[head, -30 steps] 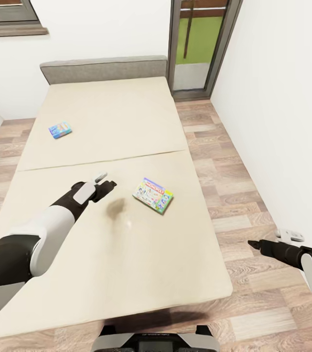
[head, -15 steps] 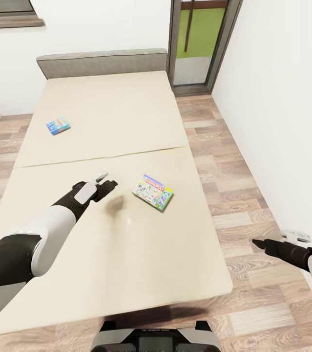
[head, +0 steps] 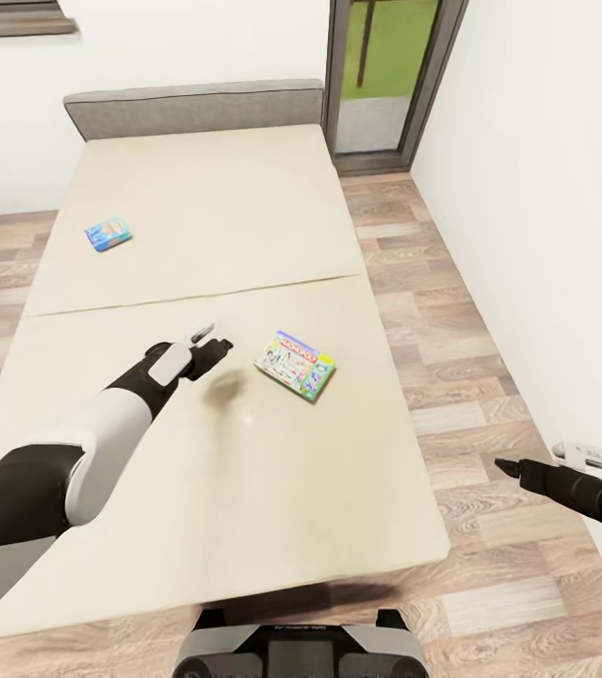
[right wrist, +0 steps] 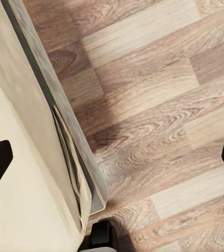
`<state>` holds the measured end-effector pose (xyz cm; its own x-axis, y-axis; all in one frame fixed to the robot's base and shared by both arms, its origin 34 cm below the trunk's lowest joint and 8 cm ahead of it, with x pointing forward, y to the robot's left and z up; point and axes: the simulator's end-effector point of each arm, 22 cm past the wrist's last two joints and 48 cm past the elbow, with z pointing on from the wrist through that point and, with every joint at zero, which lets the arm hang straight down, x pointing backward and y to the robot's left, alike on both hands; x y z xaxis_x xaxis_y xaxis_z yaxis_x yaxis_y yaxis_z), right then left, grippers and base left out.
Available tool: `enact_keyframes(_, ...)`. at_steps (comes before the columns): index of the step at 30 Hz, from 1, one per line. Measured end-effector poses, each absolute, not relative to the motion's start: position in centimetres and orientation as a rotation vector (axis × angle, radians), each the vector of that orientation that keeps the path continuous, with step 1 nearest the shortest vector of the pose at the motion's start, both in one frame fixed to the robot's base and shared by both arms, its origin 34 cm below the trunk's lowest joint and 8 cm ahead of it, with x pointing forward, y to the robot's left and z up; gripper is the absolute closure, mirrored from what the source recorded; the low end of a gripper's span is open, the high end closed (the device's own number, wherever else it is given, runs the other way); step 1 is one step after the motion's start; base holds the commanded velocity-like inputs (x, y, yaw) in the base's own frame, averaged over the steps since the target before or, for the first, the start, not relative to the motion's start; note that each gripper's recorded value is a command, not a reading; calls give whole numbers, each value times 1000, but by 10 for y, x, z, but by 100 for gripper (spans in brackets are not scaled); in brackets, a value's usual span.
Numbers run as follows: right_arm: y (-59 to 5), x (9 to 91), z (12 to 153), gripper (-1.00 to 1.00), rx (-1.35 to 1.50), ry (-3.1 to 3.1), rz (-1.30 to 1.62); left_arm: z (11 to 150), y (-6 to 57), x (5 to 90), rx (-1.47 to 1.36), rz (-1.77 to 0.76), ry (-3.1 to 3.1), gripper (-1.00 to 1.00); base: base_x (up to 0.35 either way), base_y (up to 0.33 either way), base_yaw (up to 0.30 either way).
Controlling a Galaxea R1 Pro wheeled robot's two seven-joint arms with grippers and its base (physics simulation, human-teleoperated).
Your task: Put all the toys in the child's room - the three board games (two on the bed and one on the table), the two jigsaw puzzles on the table, and the tennis ball on the table - inside the toy box on the table in the child's room.
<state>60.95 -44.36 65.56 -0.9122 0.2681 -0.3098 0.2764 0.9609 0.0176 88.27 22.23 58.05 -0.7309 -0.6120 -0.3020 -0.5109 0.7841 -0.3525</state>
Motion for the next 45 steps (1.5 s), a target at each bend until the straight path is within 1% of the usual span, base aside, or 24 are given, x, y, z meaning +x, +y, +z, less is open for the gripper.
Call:
enact_keyframes(26,-445,599,637,-100,405,2836,-51,593,201,915,-784,-413,2633,-100,0,0,0)
enact_keyframes(45,-447,591,624,-100,408,2865,-61,572,203,907,-775,-397,2674,-100,0,0,0)
